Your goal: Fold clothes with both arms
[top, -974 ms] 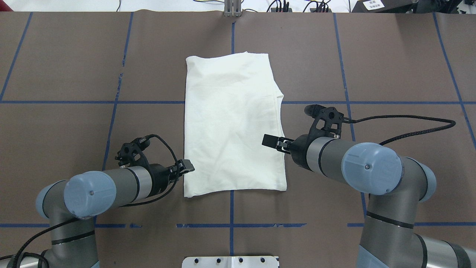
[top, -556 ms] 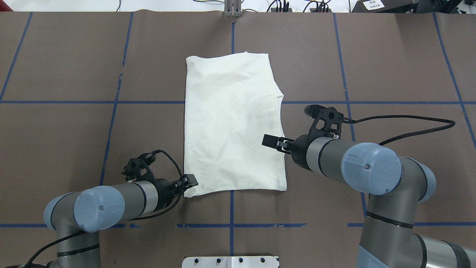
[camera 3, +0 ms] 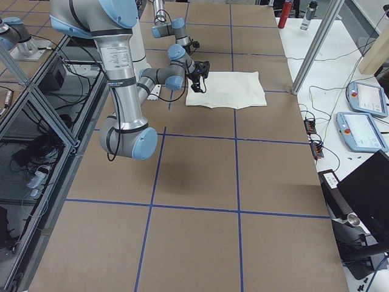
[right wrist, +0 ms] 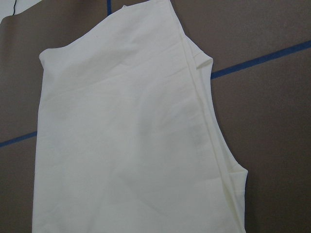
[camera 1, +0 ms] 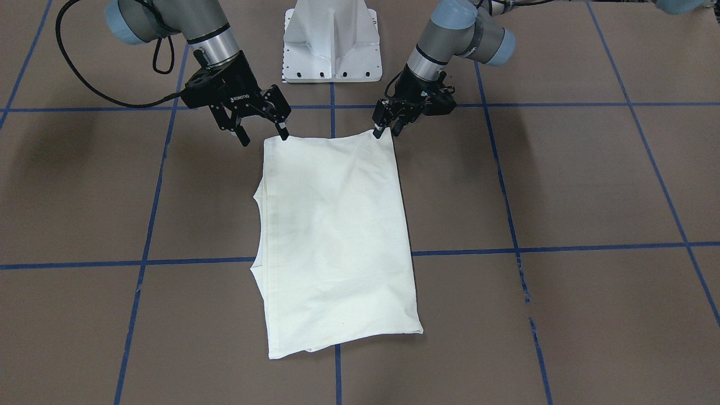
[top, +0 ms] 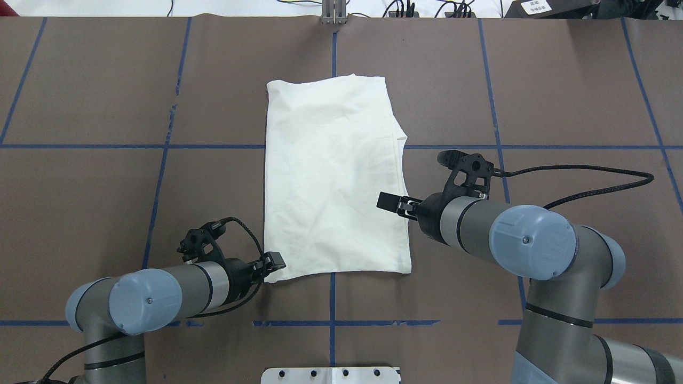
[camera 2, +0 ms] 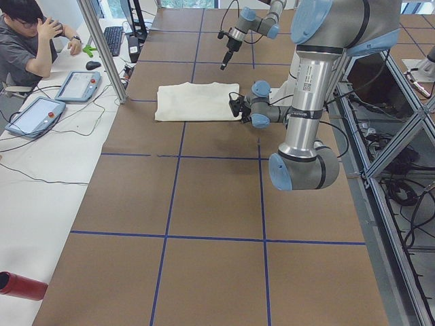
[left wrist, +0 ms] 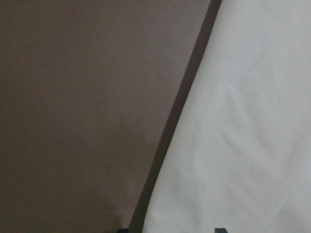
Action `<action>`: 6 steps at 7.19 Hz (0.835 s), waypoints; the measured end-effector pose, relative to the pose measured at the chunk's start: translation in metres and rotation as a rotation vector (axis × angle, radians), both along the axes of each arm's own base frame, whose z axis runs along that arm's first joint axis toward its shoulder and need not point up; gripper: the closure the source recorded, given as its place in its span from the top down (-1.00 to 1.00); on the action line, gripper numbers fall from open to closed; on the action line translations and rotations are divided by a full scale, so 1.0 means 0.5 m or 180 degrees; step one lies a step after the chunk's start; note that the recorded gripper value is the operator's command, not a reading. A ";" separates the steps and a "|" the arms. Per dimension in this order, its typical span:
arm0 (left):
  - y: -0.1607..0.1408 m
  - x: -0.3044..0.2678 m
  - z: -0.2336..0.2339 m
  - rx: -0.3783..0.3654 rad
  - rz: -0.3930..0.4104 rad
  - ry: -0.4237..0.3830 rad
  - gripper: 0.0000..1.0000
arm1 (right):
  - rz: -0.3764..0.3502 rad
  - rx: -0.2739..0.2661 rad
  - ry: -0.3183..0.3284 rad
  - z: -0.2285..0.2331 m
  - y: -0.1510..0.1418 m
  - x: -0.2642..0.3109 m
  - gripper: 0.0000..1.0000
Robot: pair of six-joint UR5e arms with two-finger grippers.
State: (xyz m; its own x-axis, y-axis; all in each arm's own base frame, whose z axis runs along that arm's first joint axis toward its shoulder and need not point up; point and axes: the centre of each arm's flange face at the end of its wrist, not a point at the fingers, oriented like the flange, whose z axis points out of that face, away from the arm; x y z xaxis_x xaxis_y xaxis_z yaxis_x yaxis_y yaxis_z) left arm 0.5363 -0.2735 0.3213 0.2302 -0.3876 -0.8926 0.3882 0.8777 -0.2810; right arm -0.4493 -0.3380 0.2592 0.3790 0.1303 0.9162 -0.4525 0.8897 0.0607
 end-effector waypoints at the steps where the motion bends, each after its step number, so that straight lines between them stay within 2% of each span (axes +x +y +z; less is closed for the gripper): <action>1: 0.000 0.001 -0.001 0.0001 0.0001 0.0002 0.33 | 0.0004 0.0001 0.0002 0.000 0.000 0.000 1.00; 3: -0.001 0.003 -0.004 0.0004 -0.0001 0.0009 0.33 | 0.0005 0.0001 0.0005 0.001 0.000 0.000 1.00; 5: -0.001 0.006 -0.007 0.0004 -0.0001 0.0014 0.20 | 0.0006 0.0002 0.0003 0.000 -0.001 -0.001 1.00; 6: -0.003 0.010 -0.007 0.0003 -0.0005 0.0011 0.20 | 0.0006 0.0002 0.0003 0.000 -0.001 -0.001 1.00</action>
State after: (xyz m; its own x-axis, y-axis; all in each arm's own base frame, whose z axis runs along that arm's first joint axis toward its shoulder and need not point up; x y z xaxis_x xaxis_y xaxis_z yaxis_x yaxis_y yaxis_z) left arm 0.5413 -0.2748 0.3178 0.2264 -0.3872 -0.8938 0.3886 0.8773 -0.2816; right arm -0.4496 -0.3383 0.2593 0.3795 0.1303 0.9160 -0.4541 0.8888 0.0617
